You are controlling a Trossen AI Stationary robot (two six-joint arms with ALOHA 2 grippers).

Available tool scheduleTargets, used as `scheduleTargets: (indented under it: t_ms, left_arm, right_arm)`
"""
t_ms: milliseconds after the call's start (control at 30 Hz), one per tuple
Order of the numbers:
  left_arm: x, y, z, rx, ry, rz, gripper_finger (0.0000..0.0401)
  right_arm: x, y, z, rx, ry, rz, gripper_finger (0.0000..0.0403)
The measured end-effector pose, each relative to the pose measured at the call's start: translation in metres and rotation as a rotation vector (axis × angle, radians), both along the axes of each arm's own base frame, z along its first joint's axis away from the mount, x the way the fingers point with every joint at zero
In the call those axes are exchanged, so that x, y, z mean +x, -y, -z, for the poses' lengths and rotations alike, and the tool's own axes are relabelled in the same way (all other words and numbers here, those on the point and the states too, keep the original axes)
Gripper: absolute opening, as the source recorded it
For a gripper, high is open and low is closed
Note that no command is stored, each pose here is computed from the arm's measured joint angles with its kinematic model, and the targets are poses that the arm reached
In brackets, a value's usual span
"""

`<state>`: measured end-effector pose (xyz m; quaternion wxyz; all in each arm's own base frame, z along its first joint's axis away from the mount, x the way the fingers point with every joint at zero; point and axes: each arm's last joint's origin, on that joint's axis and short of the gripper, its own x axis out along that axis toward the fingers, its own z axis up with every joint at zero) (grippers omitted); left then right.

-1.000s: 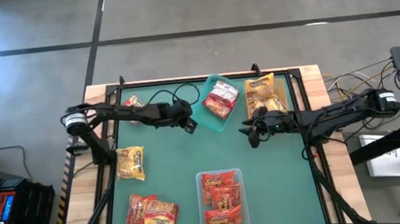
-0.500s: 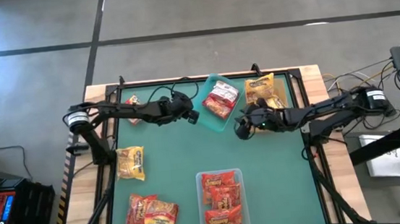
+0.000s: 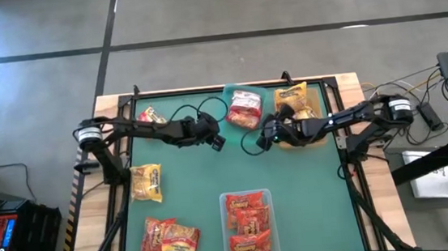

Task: Sort Maruchan noodles
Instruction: Put the top red noodle pack into the transparent green bin

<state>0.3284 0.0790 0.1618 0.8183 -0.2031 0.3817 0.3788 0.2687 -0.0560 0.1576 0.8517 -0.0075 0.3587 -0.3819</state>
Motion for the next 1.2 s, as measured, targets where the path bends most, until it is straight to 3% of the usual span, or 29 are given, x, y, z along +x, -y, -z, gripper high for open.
scheduleTargets:
  t_ms: [233, 500, 700, 867, 1067, 1200]
  left_arm:
    - [0.004, 0.022, 0.0, 0.004, -0.009, 0.063, 0.0075]
    - [-0.01, 0.021, -0.004, 0.056, -0.117, -0.009, 0.0075]
    - [-0.027, 0.022, -0.027, 0.094, -0.131, -0.051, 0.0075]
    - [-0.061, 0.016, -0.046, 0.186, -0.235, -0.261, 0.0075]
    - [-0.091, 0.001, -0.048, 0.161, -0.305, -0.541, 0.0075]
    - [-0.101, -0.008, -0.041, 0.173, -0.382, -0.632, 0.0075]
  right_arm:
    - [0.008, 0.015, -0.001, -0.023, -0.017, 0.028, 0.0194]
    - [0.001, 0.013, -0.016, -0.028, -0.004, 0.011, 0.0194]
    - [-0.008, 0.012, -0.034, -0.04, 0.038, 0.02, 0.0194]
    - [-0.015, 0.006, -0.042, -0.024, 0.06, 0.011, 0.0194]
    - [-0.015, -0.004, -0.041, -0.009, 0.069, -0.011, 0.0194]
    - [-0.013, -0.013, -0.04, -0.008, 0.068, -0.046, 0.0194]
